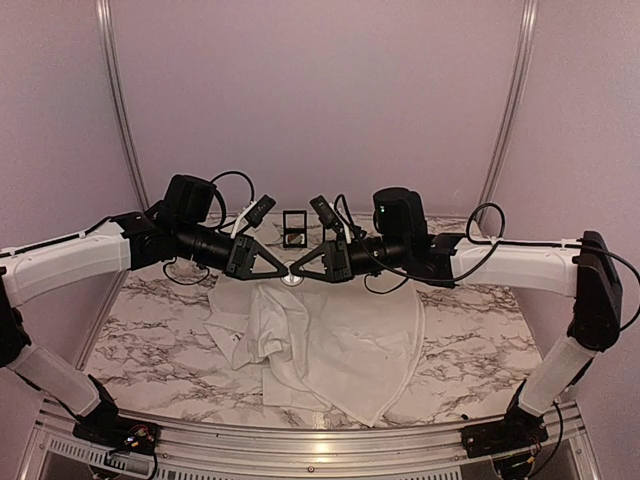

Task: Remove the brooch from the garment
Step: Close the brooch at the center of the board.

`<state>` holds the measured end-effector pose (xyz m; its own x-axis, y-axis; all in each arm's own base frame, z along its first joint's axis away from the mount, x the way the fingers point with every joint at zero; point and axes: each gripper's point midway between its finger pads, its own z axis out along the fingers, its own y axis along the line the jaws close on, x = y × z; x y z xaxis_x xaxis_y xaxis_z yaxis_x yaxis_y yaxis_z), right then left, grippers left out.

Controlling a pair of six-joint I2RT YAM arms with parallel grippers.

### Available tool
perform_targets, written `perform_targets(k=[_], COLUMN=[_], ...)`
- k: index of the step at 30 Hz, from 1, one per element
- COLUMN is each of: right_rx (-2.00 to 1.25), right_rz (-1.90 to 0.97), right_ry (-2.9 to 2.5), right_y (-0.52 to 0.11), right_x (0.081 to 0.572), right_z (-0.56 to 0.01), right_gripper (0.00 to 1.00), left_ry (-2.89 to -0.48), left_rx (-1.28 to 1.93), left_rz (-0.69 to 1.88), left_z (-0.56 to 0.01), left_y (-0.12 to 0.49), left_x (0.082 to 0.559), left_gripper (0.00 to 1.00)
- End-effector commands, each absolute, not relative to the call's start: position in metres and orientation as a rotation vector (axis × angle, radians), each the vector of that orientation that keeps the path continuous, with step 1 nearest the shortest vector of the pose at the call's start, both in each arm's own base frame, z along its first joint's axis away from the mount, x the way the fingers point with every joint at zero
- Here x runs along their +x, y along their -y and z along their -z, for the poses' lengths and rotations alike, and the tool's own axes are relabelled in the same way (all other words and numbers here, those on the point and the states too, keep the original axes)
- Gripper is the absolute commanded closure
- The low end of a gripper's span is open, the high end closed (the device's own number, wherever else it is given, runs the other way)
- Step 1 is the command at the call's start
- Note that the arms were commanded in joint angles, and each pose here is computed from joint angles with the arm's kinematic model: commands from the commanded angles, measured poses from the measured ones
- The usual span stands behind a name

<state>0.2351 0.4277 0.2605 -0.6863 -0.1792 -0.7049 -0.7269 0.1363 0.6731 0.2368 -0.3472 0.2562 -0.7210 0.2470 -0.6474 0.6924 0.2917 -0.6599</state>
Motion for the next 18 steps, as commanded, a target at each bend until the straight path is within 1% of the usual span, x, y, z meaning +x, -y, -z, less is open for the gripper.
perform_targets(k=[1, 18], right_rx=[-0.888, -0.883], right_rz=[-1.572, -1.482], right_ry=[-1.951, -1.958], right_y=[-0.427, -0.426], right_x=[0.233, 0.240], right_z=[-0.259, -0.257], right_gripper=[0.86, 0.90], left_ry=[-2.127, -2.113], left_rx=[0.844, 0.784], left_rz=[1.424, 1.533], left_z=[-0.256, -0.271], left_y=[0.349, 0.354], left_x=[0.238, 0.235], left_gripper=[1.00, 1.00])
